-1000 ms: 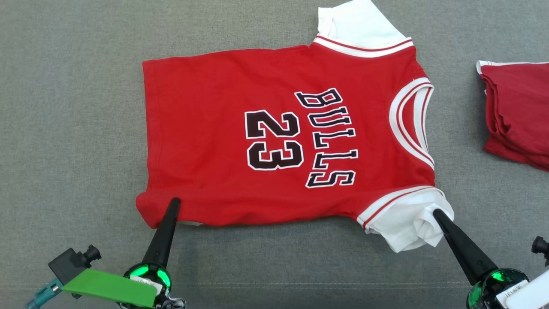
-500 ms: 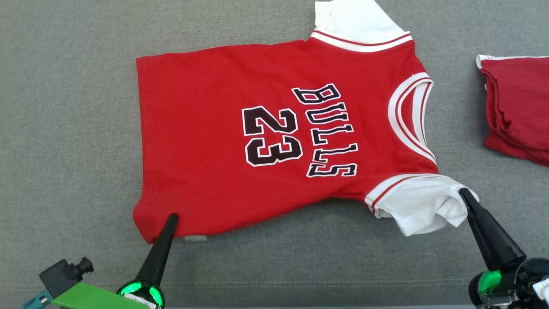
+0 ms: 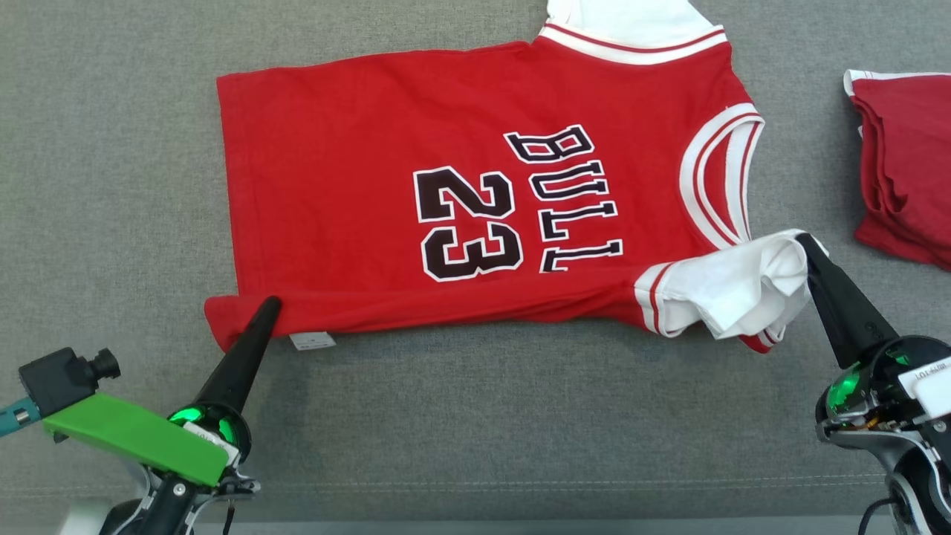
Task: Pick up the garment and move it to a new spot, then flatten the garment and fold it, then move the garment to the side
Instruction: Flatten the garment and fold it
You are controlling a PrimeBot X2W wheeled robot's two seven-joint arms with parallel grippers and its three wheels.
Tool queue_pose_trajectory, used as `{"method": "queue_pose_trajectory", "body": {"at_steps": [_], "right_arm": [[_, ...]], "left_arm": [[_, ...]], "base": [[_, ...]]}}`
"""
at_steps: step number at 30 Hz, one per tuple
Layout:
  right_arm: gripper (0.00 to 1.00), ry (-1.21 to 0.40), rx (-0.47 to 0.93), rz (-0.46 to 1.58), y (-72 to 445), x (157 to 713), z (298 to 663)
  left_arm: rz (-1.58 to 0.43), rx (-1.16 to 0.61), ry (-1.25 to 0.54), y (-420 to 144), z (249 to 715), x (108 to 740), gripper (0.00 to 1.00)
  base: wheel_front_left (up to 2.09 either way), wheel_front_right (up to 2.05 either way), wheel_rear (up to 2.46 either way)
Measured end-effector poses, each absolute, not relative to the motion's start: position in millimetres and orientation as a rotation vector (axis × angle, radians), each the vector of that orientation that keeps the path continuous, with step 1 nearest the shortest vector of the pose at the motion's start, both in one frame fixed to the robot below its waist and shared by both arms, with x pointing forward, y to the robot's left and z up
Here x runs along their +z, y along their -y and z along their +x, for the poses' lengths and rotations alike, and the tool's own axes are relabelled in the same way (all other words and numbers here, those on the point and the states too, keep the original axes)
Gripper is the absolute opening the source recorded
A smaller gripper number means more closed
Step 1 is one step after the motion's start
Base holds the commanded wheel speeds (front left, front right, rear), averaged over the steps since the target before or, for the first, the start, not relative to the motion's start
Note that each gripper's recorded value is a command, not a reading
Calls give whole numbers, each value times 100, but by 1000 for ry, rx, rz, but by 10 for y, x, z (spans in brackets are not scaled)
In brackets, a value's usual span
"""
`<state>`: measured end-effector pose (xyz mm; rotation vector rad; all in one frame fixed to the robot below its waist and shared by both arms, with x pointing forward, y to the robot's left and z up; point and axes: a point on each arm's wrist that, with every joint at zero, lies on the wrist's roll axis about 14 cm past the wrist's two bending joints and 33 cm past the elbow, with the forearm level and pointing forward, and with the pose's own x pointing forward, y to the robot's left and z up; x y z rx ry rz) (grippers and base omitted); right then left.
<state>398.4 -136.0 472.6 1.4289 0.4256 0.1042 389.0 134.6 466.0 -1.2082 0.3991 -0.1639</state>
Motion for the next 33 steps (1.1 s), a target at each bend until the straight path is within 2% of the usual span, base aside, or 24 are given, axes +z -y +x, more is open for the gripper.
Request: {"method": "queue_pose_trajectory", "body": {"at_steps": [10,24,33], "right_arm": [[0,-444,118,1334,1317,4593,4312],[0,-553,112,1273,1096,4242,4437],[0,-536,118,1242,1038,4247,4591]], "left_arm": [[-1156,-170,-516,-1309,4012,4499,0],[-1116,-186,-531,-1305,4306,4489,0],[-1120,-172,-590,-1229,4312,4331,0]], "base": [[0,0,0],[0,0,0],[0,0,0]]}}
